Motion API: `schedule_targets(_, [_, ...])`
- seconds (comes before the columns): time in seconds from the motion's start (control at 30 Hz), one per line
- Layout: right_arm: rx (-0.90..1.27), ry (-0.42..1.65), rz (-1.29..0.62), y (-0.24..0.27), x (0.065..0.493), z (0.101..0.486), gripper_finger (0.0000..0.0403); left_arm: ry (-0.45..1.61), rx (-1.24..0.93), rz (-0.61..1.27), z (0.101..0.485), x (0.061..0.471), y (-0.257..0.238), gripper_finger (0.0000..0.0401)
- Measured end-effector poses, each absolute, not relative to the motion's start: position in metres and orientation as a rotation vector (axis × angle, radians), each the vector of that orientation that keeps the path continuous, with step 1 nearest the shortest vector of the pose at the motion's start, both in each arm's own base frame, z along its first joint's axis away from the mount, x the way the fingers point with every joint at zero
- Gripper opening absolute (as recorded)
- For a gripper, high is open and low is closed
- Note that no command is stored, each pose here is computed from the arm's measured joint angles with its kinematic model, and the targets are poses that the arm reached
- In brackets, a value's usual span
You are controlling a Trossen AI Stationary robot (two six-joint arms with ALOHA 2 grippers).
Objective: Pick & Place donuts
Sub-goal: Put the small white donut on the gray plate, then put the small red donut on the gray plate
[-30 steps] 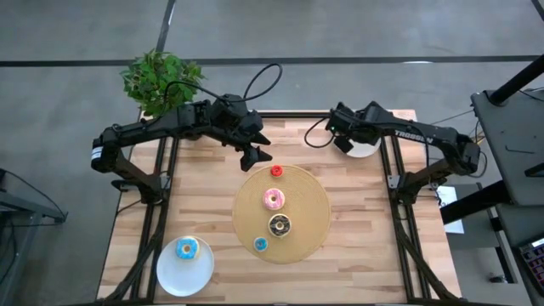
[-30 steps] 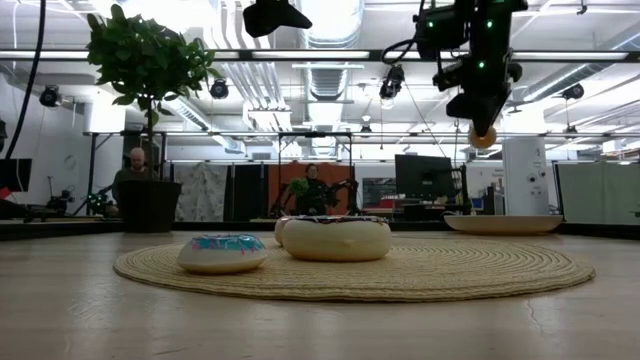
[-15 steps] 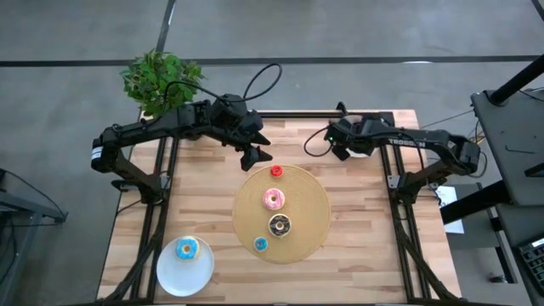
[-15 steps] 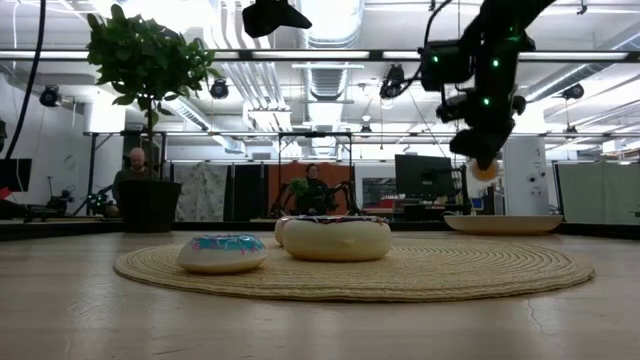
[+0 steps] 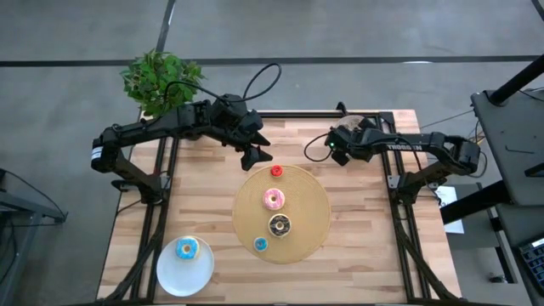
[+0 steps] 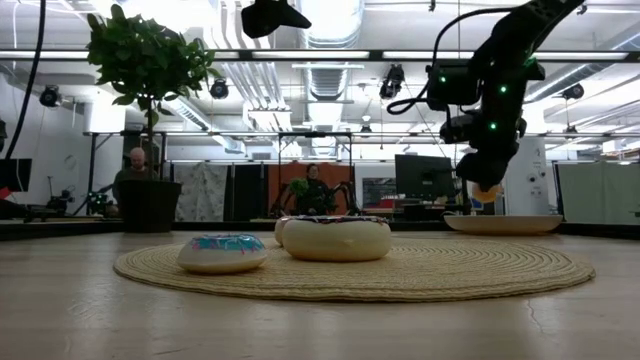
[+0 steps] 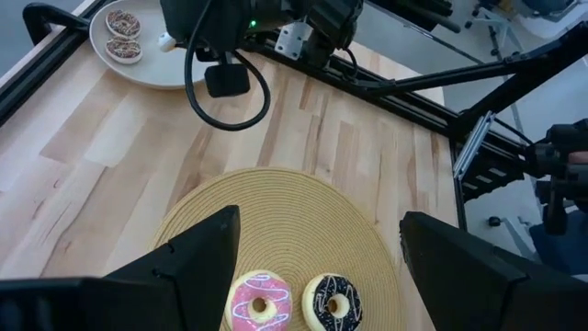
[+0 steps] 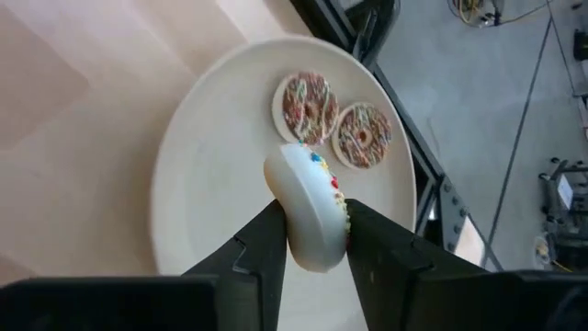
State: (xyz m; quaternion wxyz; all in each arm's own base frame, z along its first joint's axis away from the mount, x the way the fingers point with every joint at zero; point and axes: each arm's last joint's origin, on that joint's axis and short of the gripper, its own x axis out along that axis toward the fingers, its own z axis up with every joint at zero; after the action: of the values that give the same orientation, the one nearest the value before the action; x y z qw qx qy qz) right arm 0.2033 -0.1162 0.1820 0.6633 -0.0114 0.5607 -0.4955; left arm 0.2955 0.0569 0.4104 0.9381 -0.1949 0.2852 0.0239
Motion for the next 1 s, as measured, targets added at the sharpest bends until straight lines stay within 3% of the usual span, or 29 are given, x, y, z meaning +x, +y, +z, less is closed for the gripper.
schedule_targets(0.63, [0.026, 1.171, -1.157, -0.132, 0.204, 0.181, 0.0125, 0.582, -0.397, 0.05, 0.41, 0.296, 0.057, 0.0271])
schedule_targets(1.0, [0.027, 1.17, -1.158, -0.132, 0.203, 0.179, 0.0116, 0.582, -0.397, 0.051, 0.41, 0.296, 0.057, 0.0271])
